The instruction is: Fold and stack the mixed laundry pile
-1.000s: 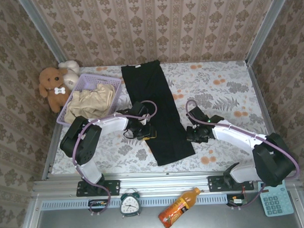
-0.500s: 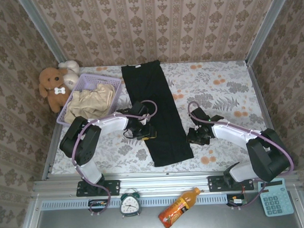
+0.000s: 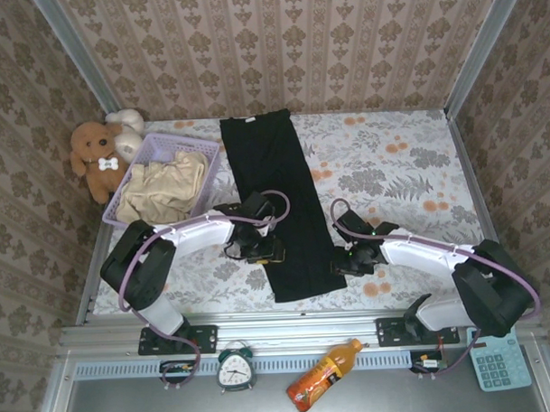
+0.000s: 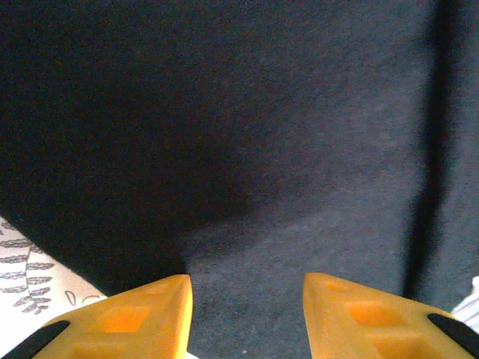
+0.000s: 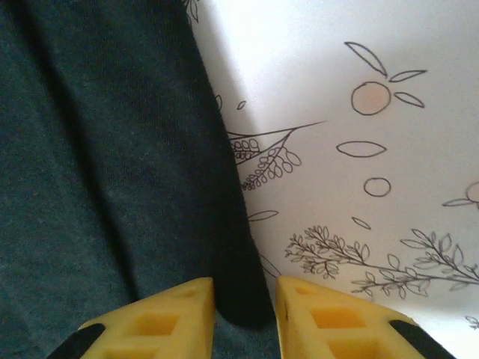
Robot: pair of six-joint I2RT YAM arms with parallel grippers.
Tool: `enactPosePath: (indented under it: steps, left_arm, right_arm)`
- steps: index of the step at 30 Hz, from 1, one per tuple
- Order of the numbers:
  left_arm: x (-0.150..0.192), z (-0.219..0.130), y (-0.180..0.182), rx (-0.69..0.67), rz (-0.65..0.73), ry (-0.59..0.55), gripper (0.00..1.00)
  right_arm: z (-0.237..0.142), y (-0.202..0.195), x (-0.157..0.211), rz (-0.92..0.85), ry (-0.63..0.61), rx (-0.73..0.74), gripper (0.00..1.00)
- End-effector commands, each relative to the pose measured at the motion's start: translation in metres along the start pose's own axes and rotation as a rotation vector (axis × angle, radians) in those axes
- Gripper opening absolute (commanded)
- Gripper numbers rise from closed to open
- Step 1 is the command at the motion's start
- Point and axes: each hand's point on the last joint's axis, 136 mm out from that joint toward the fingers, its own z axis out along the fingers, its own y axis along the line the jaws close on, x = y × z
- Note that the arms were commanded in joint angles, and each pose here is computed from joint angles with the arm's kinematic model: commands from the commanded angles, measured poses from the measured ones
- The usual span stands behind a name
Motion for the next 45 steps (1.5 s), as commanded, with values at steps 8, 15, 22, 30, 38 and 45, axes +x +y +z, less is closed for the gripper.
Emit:
enactPosePath:
  steps: [8, 15, 22, 30, 38, 45]
  left_arm:
    - [0.026, 0.024, 0.056, -0.159, -0.070, 0.089, 0.43]
    - [0.024, 0.021, 0.063, -0.177, -0.064, 0.084, 0.42]
    - [0.021, 0.014, 0.058, -0.170, -0.051, 0.067, 0.42]
    - [-0.003, -0.020, 0.026, -0.101, -0.024, -0.025, 0.44]
    - [-0.138, -0.117, -0.009, 0.047, 0.018, -0.449, 0.46]
    - [-0.253, -0.144, 0.008, 0.069, -0.010, -0.659, 0.43]
  right_arm:
    - [-0.016, -0.019, -0.001, 0.028, -0.021, 0.102, 0.00]
    - [-0.012, -0.033, 0.009, 0.074, 0.019, 0.115, 0.05]
    - [-0.007, -0.056, 0.007, 0.064, 0.035, 0.262, 0.13]
    - [-0.047, -0.003, -0.033, -0.006, -0.132, 0.058, 0.48]
    - [-0.067, 0.090, -0.131, -0.195, -0.390, -0.194, 0.58]
    - [-0.038, 0.127, -0.197, -0.286, -0.412, -0.262, 0.60]
